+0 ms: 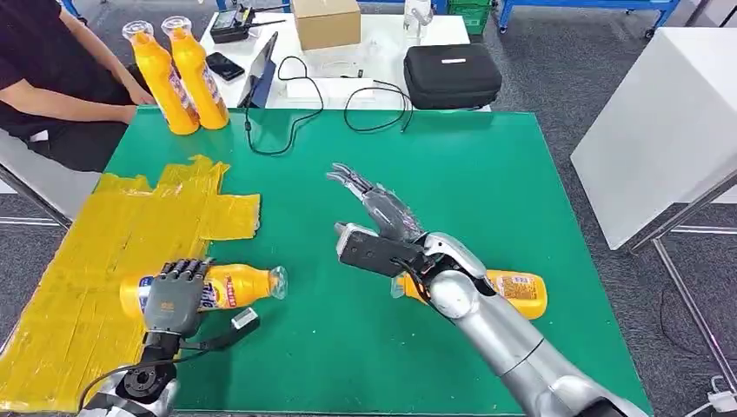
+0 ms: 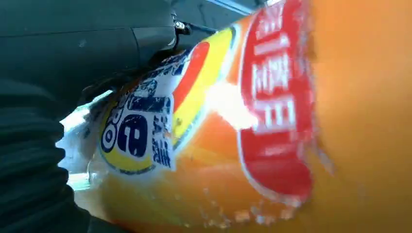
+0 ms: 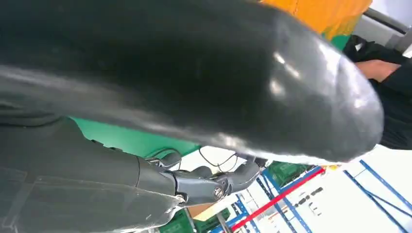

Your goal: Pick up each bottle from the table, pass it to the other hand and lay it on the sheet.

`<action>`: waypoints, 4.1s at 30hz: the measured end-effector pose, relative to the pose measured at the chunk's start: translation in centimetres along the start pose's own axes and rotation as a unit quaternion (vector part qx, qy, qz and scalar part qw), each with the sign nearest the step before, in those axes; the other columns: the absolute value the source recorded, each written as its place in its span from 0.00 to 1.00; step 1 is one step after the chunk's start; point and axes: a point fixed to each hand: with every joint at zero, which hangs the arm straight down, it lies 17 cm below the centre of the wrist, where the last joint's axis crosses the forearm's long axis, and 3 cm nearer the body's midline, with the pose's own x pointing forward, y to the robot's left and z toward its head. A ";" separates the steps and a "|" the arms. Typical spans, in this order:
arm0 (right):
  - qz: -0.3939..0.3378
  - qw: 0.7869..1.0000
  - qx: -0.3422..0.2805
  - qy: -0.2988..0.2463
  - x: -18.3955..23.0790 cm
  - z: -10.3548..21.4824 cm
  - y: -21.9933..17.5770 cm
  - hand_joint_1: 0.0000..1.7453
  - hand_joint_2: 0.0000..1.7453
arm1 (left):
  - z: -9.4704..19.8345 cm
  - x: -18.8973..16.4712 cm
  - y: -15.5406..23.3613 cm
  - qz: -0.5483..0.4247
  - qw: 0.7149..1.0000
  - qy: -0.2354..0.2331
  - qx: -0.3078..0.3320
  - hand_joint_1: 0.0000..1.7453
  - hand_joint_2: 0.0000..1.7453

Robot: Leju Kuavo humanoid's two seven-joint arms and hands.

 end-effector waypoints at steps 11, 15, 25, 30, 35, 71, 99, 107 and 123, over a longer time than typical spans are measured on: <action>0.004 1.000 0.001 0.001 -0.2 0.2 0.3 0.00 0.00 | -0.5 0.2 -1.9 -0.005 0.999 -0.023 -0.023 0.00 0.00; 0.003 1.000 0.001 0.002 -0.3 0.3 0.4 0.00 0.00 | -0.6 -0.2 -1.9 -0.003 1.000 -0.015 -0.023 0.00 0.00; 0.002 1.000 0.002 0.014 -1.4 1.2 1.0 0.00 0.00 | -0.7 -0.5 -1.2 0.020 0.999 -0.023 -0.013 0.00 0.00; 0.003 1.000 0.001 0.018 -1.8 1.5 1.1 0.00 0.00 | -0.7 -1.6 -0.8 0.030 1.000 0.001 -0.007 0.00 0.00; 0.006 1.000 0.000 0.021 -2.1 1.7 1.1 0.00 0.00 | -0.6 -1.6 -0.3 0.045 0.999 0.003 0.000 0.00 0.00; 0.166 0.981 -0.006 0.096 -6.0 13.3 6.8 0.00 1.00 | -0.4 -10.5 11.7 0.695 0.682 0.117 0.197 0.00 0.00; 0.301 0.907 -0.083 0.283 -8.4 33.5 -4.2 0.00 1.00 | 4.1 -7.5 18.1 0.717 0.650 0.085 0.237 0.00 0.00; 0.308 0.893 -0.091 0.314 -12.1 34.1 -7.4 0.00 1.00 | 3.0 -7.0 18.5 0.726 0.640 0.073 0.239 0.00 0.00; 0.287 0.886 -0.086 0.354 -18.9 31.4 -8.1 0.00 1.00 | 1.2 -5.9 18.4 0.740 0.629 0.056 0.232 0.00 0.00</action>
